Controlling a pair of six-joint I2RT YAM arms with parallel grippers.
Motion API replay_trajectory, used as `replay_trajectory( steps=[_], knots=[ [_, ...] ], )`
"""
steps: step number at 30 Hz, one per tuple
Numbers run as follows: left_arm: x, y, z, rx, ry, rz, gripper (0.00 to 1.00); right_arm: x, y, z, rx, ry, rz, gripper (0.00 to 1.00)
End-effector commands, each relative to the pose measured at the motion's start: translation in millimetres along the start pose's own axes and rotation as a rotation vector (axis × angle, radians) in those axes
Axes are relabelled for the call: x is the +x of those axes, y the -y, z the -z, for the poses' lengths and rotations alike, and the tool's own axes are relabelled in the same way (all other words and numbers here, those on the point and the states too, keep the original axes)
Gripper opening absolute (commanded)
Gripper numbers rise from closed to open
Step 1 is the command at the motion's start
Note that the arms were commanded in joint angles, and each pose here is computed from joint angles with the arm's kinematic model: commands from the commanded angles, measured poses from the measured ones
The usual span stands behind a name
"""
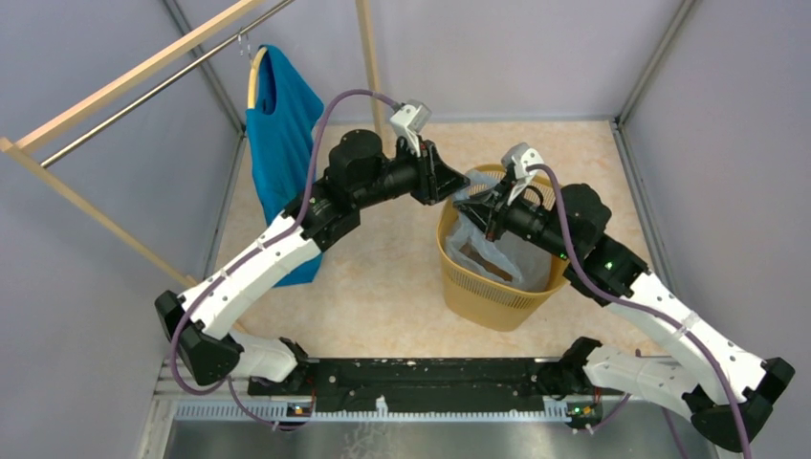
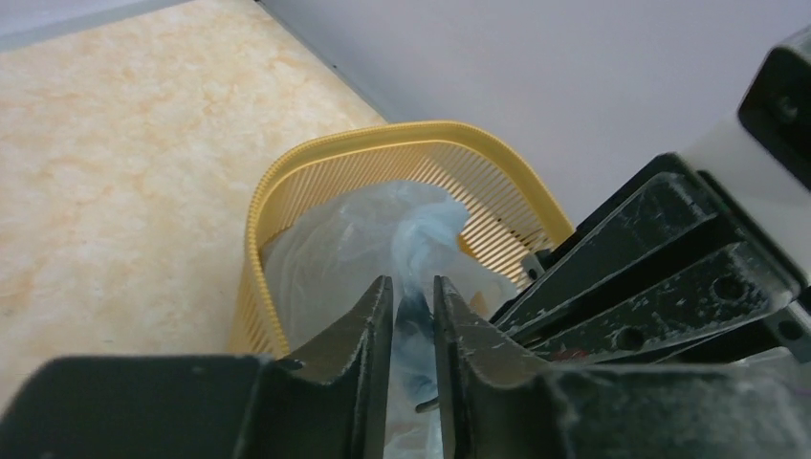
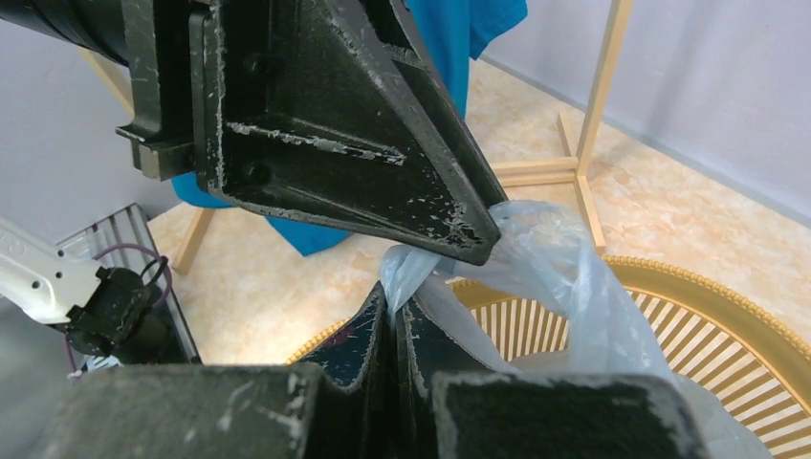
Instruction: Put the trash bags into the trash bin
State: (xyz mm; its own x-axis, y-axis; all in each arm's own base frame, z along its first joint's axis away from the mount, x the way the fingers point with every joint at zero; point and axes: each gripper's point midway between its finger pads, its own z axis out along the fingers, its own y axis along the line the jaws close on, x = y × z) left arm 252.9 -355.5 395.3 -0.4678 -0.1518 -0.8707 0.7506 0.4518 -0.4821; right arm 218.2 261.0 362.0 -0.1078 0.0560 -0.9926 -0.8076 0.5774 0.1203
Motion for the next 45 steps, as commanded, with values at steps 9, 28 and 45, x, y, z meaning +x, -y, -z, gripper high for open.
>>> replay_trajectory(
  steps=[9, 28, 45],
  knots=[
    [-42, 3, 23, -0.062, 0.150, -0.071, 0.00, -27, 4, 36, 0.093, -0.015, -0.038, 0.33],
    [-53, 4, 35, -0.058, 0.182, -0.120, 0.00, -4, 30, 65, 0.293, -0.074, -0.152, 0.71],
    [-63, -61, 70, -0.413, 0.212, -0.149, 0.00, -46, 66, 183, 0.620, 0.220, -0.222, 0.00]
  ],
)
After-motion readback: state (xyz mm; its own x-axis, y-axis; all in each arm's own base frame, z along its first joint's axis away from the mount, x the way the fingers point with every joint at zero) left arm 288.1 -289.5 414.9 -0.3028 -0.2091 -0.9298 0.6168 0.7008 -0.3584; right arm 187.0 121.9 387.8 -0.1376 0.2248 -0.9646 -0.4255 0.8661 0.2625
